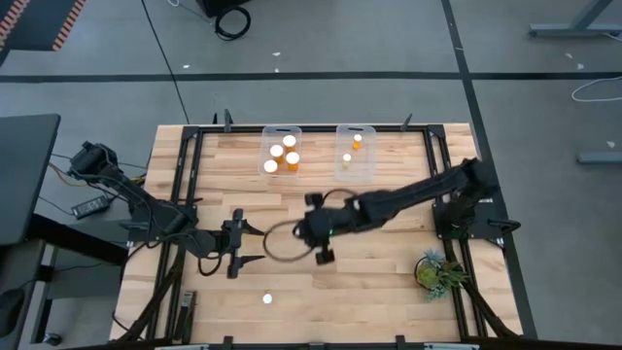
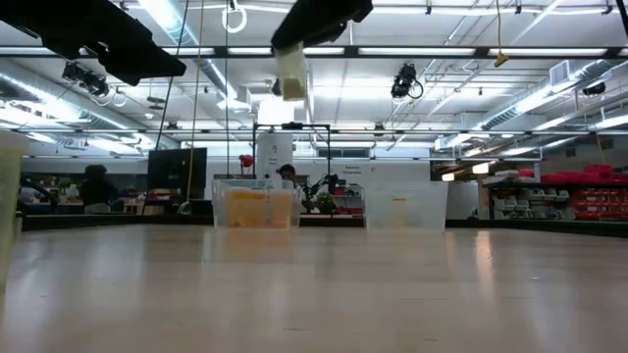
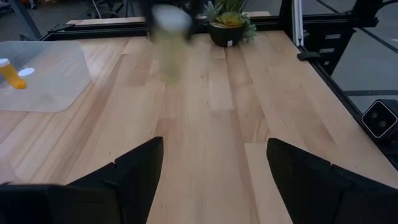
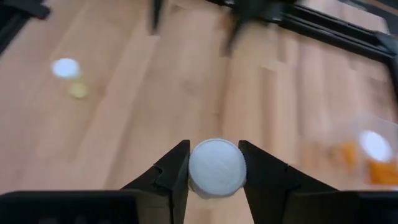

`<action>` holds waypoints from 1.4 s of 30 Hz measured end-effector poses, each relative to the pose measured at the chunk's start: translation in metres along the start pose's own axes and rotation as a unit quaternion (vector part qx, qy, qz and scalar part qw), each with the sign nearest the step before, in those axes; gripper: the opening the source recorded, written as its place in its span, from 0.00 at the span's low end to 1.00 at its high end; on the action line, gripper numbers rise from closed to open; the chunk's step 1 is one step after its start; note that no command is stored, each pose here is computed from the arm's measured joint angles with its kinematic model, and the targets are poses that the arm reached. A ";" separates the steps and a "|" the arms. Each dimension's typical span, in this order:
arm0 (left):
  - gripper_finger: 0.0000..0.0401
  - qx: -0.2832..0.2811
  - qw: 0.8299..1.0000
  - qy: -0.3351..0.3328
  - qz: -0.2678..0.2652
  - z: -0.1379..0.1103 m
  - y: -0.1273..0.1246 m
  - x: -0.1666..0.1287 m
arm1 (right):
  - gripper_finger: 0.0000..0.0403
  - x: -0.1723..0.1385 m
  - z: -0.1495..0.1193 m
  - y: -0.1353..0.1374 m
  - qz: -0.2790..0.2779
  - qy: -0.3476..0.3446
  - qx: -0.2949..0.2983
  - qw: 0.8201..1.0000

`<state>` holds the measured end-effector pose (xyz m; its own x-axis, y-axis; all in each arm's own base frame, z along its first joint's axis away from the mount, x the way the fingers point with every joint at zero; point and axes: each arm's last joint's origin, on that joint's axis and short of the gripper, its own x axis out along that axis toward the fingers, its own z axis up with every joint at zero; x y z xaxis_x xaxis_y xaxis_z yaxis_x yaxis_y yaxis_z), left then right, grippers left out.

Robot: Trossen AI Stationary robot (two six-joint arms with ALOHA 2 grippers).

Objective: Pick and place medicine bottles into bin by pill shape (circle, oval)
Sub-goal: Put the small yellow pill bottle into the right transparent bin

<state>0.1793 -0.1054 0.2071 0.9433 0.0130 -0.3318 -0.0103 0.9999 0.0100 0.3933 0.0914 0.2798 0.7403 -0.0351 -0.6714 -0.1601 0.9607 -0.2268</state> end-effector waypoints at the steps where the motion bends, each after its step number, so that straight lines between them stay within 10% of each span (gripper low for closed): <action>1: 0.73 0.000 1.000 0.000 0.000 0.000 0.000 0.000 | 0.34 -0.005 0.000 -0.008 -0.006 0.001 0.004 1.000; 19: 0.73 0.000 1.000 0.000 0.000 0.000 0.000 0.000 | 0.34 -0.083 -0.030 -0.136 -0.119 0.046 0.080 0.989; 42: 0.73 0.000 1.000 0.000 0.000 0.000 0.000 0.000 | 0.34 -0.078 -0.189 -0.197 -0.202 0.053 0.212 0.955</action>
<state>0.1793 -0.1054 0.2072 0.9434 0.0132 -0.3315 -0.0105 0.9999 0.0098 0.2439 -0.1475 0.2434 0.6113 -0.4327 -0.6626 0.4194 0.8872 -0.1925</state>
